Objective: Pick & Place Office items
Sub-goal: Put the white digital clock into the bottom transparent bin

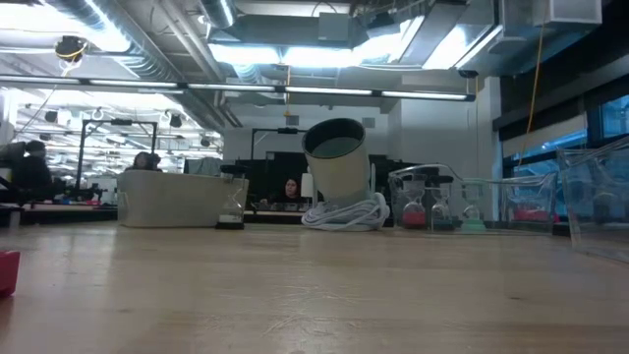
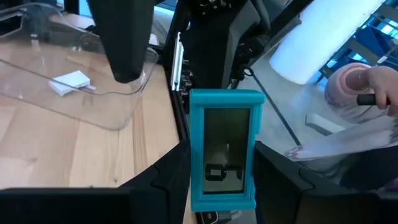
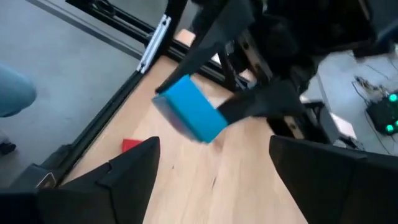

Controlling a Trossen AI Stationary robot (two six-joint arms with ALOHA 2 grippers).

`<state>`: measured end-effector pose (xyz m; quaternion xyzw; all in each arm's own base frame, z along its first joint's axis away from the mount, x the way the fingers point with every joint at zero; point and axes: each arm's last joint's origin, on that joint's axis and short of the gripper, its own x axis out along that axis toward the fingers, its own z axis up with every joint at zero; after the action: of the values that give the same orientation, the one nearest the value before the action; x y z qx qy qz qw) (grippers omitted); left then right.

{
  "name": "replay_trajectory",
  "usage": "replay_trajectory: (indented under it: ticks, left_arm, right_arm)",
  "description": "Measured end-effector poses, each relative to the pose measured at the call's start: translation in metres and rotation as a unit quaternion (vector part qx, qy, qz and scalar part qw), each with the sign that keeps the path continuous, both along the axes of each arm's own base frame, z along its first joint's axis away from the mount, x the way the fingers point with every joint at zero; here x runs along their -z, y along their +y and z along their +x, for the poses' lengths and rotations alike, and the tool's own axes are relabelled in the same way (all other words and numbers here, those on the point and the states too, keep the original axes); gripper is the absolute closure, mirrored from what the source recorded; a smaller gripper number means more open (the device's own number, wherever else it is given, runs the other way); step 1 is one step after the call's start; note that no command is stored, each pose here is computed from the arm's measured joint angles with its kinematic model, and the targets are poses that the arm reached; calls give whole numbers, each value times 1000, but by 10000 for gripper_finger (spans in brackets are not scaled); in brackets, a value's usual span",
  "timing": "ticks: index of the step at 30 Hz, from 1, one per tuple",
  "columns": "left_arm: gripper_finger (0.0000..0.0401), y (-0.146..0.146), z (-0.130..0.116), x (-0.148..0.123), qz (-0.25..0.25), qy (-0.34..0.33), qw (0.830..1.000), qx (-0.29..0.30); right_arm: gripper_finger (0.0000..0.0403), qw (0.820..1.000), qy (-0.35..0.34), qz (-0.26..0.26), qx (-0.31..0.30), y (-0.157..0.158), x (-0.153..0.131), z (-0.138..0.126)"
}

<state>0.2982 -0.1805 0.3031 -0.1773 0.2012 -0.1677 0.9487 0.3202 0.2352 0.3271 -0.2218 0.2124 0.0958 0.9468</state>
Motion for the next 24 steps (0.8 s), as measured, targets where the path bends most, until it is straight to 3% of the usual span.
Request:
replay_trajectory:
  ticks: [13, 24]
  left_arm:
    - [258, 5, 5, -3, 8, -25, 999, 23]
    - [258, 7, 6, -3, 3, -21, 999, 39]
  right_arm:
    - [107, 994, -7, 36, -101, -10, 5, 26]
    - [199, 993, -4, 32, -115, -11, 7, 28]
